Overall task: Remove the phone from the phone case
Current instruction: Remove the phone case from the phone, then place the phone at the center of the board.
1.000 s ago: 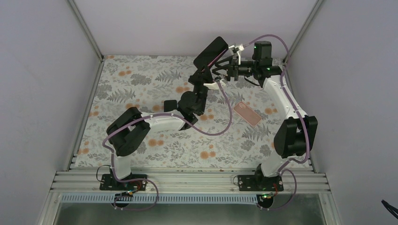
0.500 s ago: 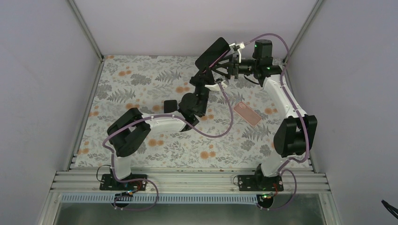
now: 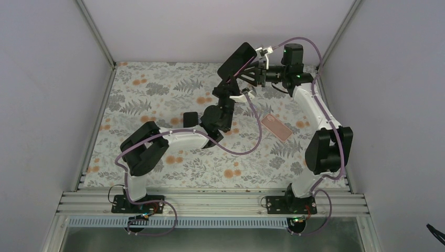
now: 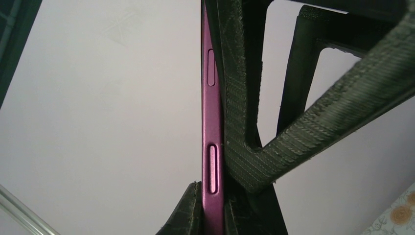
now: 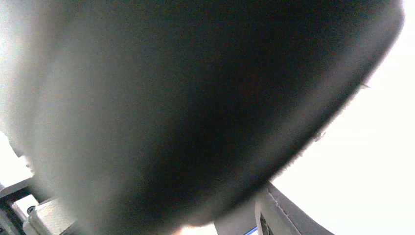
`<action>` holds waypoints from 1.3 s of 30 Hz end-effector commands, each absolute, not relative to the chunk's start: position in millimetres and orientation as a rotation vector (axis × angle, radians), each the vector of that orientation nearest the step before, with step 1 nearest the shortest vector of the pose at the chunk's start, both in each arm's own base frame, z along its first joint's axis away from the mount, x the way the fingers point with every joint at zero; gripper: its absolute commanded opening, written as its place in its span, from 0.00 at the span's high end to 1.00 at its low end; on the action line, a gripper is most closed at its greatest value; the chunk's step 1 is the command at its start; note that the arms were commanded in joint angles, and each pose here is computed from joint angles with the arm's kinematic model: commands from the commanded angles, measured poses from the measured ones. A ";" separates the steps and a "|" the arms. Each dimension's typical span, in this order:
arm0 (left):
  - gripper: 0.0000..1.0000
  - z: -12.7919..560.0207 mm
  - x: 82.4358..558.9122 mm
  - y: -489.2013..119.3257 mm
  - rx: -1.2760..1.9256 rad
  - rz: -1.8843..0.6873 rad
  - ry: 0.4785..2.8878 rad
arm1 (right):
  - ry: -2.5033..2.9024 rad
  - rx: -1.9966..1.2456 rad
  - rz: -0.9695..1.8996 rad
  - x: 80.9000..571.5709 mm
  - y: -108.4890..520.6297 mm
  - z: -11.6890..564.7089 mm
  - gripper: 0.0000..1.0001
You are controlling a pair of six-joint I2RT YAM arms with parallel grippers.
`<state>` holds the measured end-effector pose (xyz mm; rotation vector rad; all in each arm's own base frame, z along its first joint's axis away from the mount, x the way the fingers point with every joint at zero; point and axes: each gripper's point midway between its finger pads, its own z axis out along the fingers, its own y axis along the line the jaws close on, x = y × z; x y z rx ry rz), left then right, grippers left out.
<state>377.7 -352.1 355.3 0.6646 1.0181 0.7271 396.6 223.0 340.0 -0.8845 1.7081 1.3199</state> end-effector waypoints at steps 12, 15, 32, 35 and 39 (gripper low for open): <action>0.98 406.2 310.5 -388.9 0.578 0.531 0.868 | 1.778 -0.591 1.078 469.6 194.7 346.7 0.50; 0.98 409.6 308.7 -390.2 0.570 0.525 0.863 | 1.779 -0.585 1.075 471.5 195.8 345.8 0.60; 0.98 397.8 330.6 -357.0 0.601 0.616 0.878 | 1.799 -0.602 1.032 455.5 172.6 337.9 0.76; 0.98 395.9 352.1 -326.1 0.603 0.678 0.910 | 1.834 -0.605 0.964 456.5 160.4 328.1 0.46; 0.98 387.9 379.5 -279.0 0.614 0.784 0.938 | 1.857 -0.640 0.839 451.3 149.1 320.3 0.31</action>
